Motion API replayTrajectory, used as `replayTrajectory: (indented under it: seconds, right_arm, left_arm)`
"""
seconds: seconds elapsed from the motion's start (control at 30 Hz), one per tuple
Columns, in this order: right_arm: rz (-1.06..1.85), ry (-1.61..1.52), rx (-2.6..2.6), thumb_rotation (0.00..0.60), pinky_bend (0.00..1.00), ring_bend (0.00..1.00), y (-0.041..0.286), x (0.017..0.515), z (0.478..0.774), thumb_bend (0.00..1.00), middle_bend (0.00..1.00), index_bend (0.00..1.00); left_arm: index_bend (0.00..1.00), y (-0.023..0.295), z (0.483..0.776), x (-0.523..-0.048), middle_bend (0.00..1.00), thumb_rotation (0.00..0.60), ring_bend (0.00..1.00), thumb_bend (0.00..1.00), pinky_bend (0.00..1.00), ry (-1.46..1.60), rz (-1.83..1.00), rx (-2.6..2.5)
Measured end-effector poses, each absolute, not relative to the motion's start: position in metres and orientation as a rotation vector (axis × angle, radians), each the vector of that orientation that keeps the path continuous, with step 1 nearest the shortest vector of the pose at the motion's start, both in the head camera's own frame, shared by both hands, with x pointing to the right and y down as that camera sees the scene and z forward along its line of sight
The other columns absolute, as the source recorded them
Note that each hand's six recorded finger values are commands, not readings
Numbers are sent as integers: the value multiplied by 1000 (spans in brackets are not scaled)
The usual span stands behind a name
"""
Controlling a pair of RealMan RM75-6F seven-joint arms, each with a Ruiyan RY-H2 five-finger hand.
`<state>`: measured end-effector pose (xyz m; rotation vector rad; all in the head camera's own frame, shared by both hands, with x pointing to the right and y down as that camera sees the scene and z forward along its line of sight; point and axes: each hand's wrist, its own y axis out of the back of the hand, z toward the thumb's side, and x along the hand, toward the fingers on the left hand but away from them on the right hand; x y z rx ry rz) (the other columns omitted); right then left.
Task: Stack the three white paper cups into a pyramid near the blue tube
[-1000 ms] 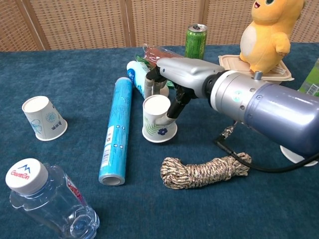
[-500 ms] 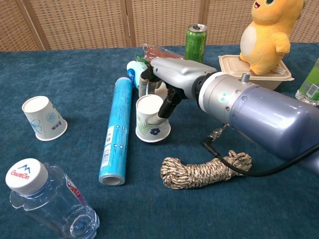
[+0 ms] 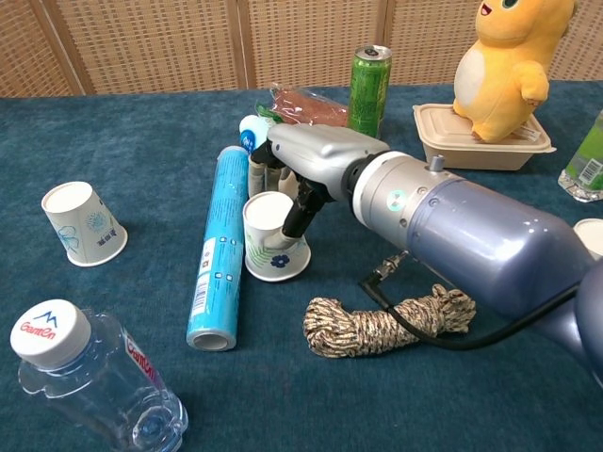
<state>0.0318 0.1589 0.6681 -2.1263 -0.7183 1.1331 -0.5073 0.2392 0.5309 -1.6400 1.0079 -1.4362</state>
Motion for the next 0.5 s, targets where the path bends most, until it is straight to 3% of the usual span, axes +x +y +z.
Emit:
replayTrajectory:
  seconds: [0.13, 0.17, 0.27, 0.37, 0.5]
  right_arm:
    - [1128, -718, -2125, 600, 132, 246, 159, 32, 667, 290, 455, 398]
    - [1128, -717, -2126, 600, 132, 245, 159, 32, 667, 233, 445, 379]
    - [1124, -712, -2142, 600, 132, 233, 159, 33, 667, 103, 384, 248]
    - [1120, -713, -2158, 600, 132, 225, 158, 35, 668, 56, 346, 184]
    - [1110, -714, -2155, 600, 132, 223, 157, 37, 666, 40, 337, 170]
  left_arm:
    - [0, 239, 531, -508, 0, 600, 0, 222, 0, 1008, -1438, -1641]
    - [0, 239, 531, -508, 0, 600, 0, 221, 0, 1008, -1437, -1641]
    - [0, 239, 531, -507, 0, 600, 0, 221, 0, 1008, -1434, -1640]
    - [0, 240, 531, -507, 0, 600, 0, 222, 0, 1006, -1436, -1642]
    - [0, 239, 531, -507, 0, 600, 0, 221, 0, 1007, -1438, -1640]
